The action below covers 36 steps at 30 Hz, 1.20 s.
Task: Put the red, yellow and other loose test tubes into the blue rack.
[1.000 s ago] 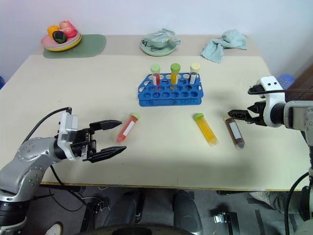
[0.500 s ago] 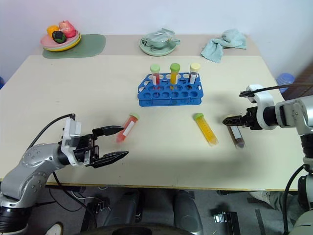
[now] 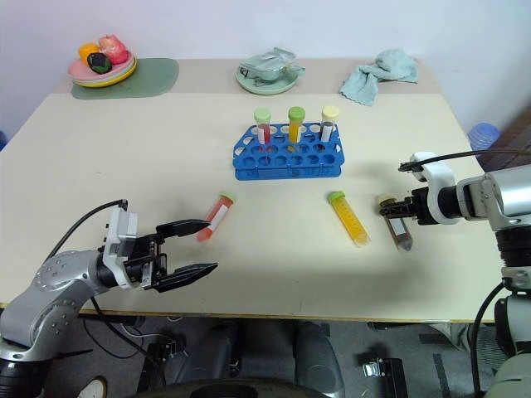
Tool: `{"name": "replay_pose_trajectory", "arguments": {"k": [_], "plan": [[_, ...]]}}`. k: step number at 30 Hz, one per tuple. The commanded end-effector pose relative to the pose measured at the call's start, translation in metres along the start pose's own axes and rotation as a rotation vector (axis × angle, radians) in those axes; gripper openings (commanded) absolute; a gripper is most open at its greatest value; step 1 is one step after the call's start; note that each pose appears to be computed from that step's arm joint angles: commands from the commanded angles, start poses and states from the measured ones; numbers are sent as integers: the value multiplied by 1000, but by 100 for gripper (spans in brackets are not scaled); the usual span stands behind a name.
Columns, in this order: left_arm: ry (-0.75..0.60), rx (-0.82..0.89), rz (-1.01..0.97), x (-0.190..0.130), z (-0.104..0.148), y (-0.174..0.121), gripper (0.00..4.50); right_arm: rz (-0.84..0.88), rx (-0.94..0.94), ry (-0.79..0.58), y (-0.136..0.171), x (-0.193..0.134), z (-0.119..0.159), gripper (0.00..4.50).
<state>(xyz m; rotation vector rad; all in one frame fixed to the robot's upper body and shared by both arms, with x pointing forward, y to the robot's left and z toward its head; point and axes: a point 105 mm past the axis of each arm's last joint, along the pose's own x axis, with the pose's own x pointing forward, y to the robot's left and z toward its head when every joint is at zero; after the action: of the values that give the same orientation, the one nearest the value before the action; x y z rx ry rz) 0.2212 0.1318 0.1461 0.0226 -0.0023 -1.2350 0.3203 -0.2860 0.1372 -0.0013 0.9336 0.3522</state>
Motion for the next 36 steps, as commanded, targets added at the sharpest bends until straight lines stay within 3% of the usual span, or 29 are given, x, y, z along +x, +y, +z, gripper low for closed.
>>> {"name": "replay_pose_trajectory", "arguments": {"k": [1, 29, 33, 36], "plan": [[-21, 42, 4, -3, 11, -1, 437, 9, -31, -43, 6, -5, 13, 189], [-16, 35, 24, -6, 14, -2, 437, 32, -67, -17, 16, 17, 5, 189], [-19, 34, 21, -5, 15, -1, 437, 32, -69, -21, 16, 17, 6, 83], [-19, 35, 19, -5, 15, -1, 437, 39, -71, -30, 18, 15, 8, 80]]}}
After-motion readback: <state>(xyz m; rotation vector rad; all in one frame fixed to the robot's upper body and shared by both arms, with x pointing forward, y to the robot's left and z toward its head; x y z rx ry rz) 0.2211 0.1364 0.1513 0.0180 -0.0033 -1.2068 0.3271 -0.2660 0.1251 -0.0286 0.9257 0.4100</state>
